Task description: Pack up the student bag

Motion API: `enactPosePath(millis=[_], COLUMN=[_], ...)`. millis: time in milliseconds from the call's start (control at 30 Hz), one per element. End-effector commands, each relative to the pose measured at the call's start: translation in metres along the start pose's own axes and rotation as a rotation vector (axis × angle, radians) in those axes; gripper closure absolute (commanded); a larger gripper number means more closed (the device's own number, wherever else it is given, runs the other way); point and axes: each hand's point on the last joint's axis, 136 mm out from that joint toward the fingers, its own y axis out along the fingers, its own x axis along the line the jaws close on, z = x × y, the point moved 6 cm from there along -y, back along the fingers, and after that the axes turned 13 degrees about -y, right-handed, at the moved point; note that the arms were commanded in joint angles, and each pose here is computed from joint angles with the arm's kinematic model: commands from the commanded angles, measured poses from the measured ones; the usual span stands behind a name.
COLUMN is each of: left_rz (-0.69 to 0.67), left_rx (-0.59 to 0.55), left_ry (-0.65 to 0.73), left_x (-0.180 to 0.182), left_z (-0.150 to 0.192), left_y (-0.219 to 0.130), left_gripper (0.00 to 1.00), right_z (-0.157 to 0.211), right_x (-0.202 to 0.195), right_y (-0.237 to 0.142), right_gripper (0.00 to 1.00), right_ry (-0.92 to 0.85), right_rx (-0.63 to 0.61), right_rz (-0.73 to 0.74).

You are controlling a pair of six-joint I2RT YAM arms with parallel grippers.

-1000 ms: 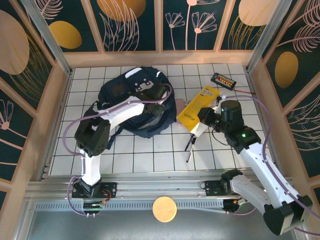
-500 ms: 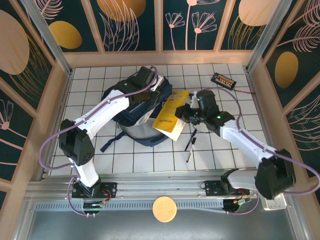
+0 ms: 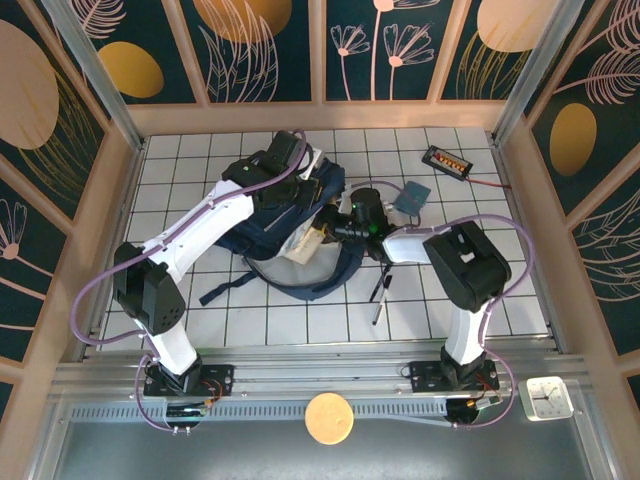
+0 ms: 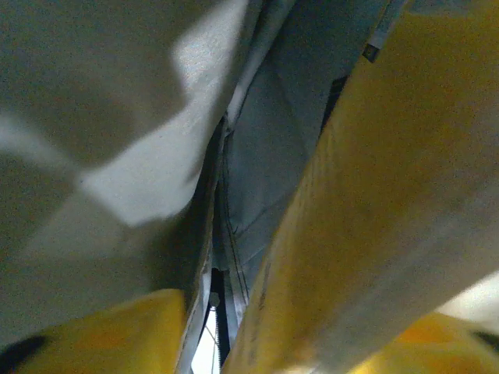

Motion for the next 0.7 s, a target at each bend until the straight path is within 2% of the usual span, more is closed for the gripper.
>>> enactPosePath(millis=[0, 133, 167, 300, 333, 367, 400, 467, 500, 600, 667], left_rz=[0.136, 0.14, 0.133, 0.161, 0.163, 0.165, 0.165, 0.135, 0.101, -0.004, -0.089], left_rx=[-0.131, -0.124, -0.097, -0.053, -0.039, -0.029, -0.024, -0.039, -0.052, -0.075, -0.097], left_ry=[-0.026, -0.052, -0.059, -0.077, -0.087, -0.096, -0.103, -0.123, -0.14, -0.267, -0.356], left_x=[-0.019, -0.016, -0.014, -0.016, -0.016, -0.015, -0.015, -0.008, -0.002, 0.038, 0.073], left_z=[-0.024, -0.022, -0.019, -0.014, -0.011, -0.008, -0.006, -0.002, 0.0, 0.013, 0.029], left_y=[-0.023, -0.012, 0.002, 0.017, 0.02, 0.022, 0.02, 0.009, 0.0, -0.031, -0.051], left_gripper=[1.0, 1.0, 1.0, 1.0, 0.93, 0.72, 0.6, 0.42, 0.32, 0.03, 0.01], right_z=[-0.029, -0.015, -0.007, 0.017, 0.023, 0.03, 0.035, 0.045, 0.05, 0.062, 0.068], right_x=[0.047, 0.048, 0.043, 0.042, 0.043, 0.043, 0.043, 0.047, 0.048, 0.052, 0.052], right_y=[-0.01, -0.042, -0.053, -0.101, -0.114, -0.126, -0.135, -0.148, -0.149, -0.141, -0.127], right_gripper=[0.25, 0.2, 0.2, 0.2, 0.2, 0.2, 0.2, 0.19, 0.15, 0.12, 0.09], right_ry=[-0.132, -0.163, -0.14, -0.057, -0.035, -0.005, 0.017, 0.055, 0.069, 0.081, 0.087], right_rx=[-0.097, 0.027, 0.079, 0.114, 0.106, 0.104, 0.103, 0.101, 0.11, 0.153, 0.193], right_rz=[-0.115, 0.176, 0.254, 0.423, 0.442, 0.467, 0.482, 0.472, 0.459, 0.397, 0.356])
